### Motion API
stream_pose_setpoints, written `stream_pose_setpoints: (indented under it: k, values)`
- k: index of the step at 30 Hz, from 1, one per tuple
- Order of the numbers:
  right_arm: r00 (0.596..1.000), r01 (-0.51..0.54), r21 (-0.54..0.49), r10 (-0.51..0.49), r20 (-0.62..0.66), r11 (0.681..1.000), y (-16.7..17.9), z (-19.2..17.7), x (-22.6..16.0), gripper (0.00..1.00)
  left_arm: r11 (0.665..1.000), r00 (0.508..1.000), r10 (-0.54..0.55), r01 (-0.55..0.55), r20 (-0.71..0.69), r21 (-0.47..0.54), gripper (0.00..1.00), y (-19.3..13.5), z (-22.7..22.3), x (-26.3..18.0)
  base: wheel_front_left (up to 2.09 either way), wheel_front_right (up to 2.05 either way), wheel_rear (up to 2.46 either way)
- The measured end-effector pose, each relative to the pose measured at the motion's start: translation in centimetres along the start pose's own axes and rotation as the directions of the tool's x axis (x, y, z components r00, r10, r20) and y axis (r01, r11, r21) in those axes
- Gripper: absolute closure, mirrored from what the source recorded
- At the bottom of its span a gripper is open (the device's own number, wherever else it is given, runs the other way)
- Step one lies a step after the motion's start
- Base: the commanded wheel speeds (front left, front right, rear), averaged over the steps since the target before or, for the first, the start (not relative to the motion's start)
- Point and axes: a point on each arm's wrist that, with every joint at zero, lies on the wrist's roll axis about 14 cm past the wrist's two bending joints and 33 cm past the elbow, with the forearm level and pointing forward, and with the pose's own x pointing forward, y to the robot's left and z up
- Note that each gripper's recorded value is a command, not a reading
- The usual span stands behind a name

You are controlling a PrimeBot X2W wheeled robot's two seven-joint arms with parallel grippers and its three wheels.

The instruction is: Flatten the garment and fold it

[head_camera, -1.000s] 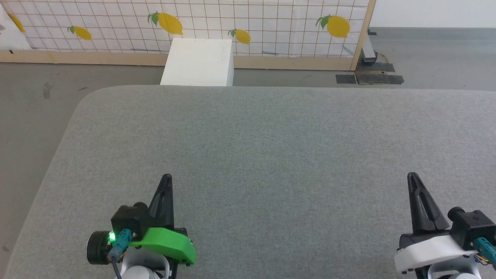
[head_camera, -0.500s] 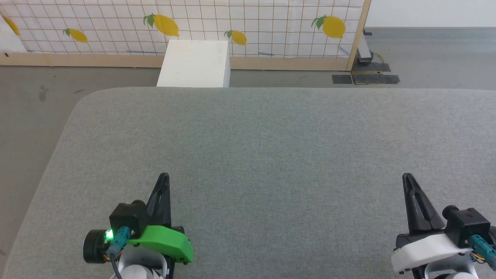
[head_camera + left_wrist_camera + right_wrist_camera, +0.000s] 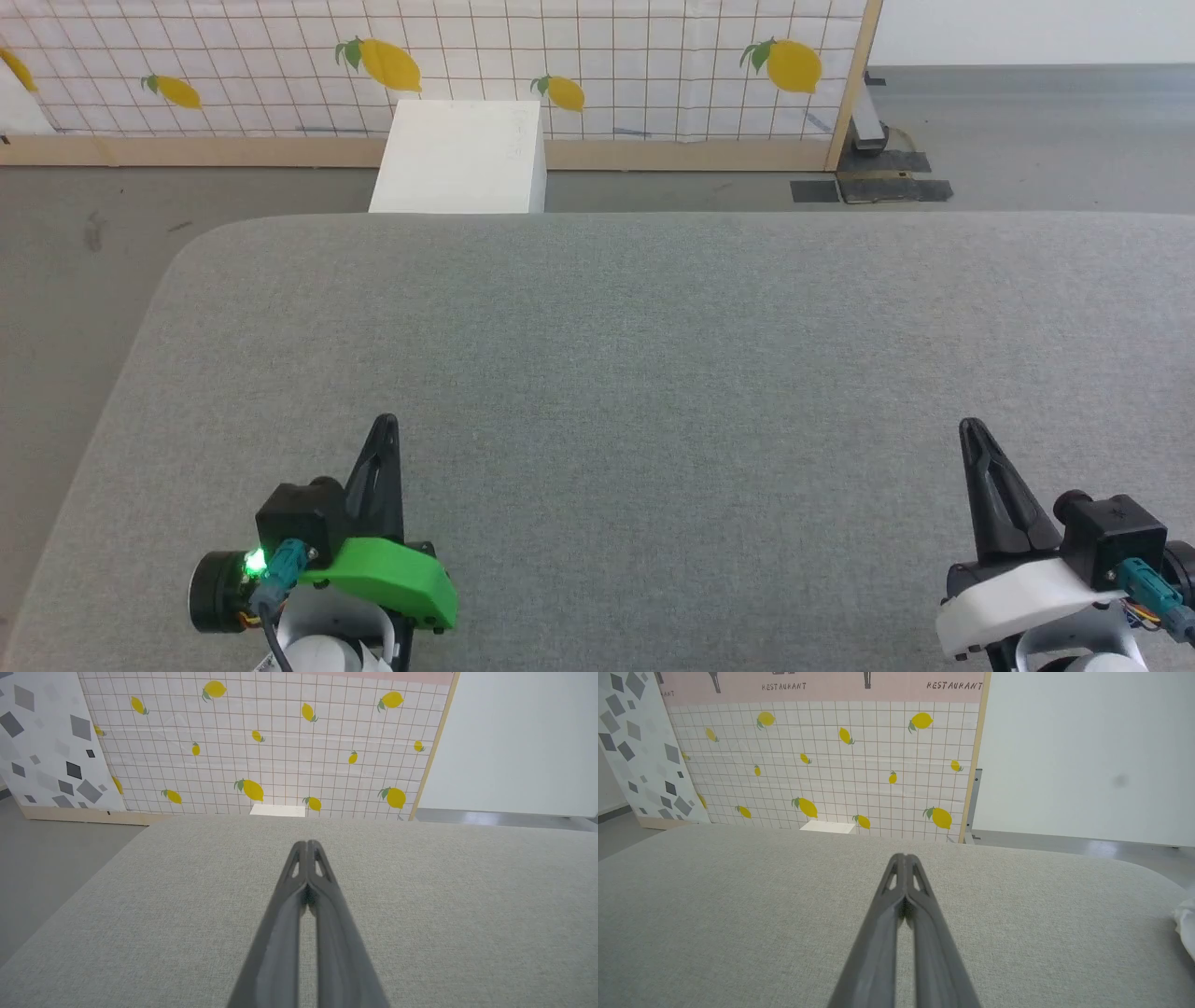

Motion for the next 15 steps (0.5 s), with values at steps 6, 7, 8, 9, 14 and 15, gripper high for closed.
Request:
stream_pose_setpoints:
  k: [6, 7, 8, 9, 14, 15]
  values:
    - [1.000, 0.000, -0.002, 0.000, -0.003, 1.000, 0.01, 0.14, 0.11, 1.00, 1.000, 1.000, 0.000, 0.001, -0.006, 0.013, 1.00, 0.02, 0.01, 0.07, 0.00, 0.00, 0.00]
    - [1.000, 0.000, -0.002, 0.000, -0.003, 1.000, 0.01, 0.15, 0.11, 1.00, 1.000, 1.000, -0.001, 0.001, -0.006, 0.020, 1.00, 0.02, 0.02, 0.08, 0.00, 0.00, 0.00]
    - [1.000, 0.000, -0.002, 0.000, -0.003, 1.000, 0.01, 0.16, 0.09, 1.00, 1.000, 1.000, -0.002, 0.002, -0.006, 0.023, 1.00, 0.02, 0.03, 0.08, 0.00, 0.00, 0.00]
    - [1.000, -0.001, -0.002, 0.001, -0.004, 1.000, 0.02, 0.15, 0.08, 1.00, 1.000, 1.000, -0.002, 0.003, -0.009, 0.026, 1.00, 0.00, 0.02, 0.10, 0.00, 0.00, 0.00]
    - [1.000, -0.001, -0.003, 0.001, -0.014, 1.000, 0.06, 0.04, 0.01, 1.00, 1.000, 1.000, -0.003, 0.004, -0.014, 0.031, 1.00, -0.01, 0.06, 0.16, 0.00, 0.00, 0.00]
    - [1.000, -0.001, -0.004, 0.001, -0.015, 1.000, 0.06, 0.03, 0.00, 1.00, 0.999, 1.000, -0.003, 0.004, -0.013, 0.033, 1.00, -0.01, 0.09, 0.17, 0.00, 0.00, 0.00]
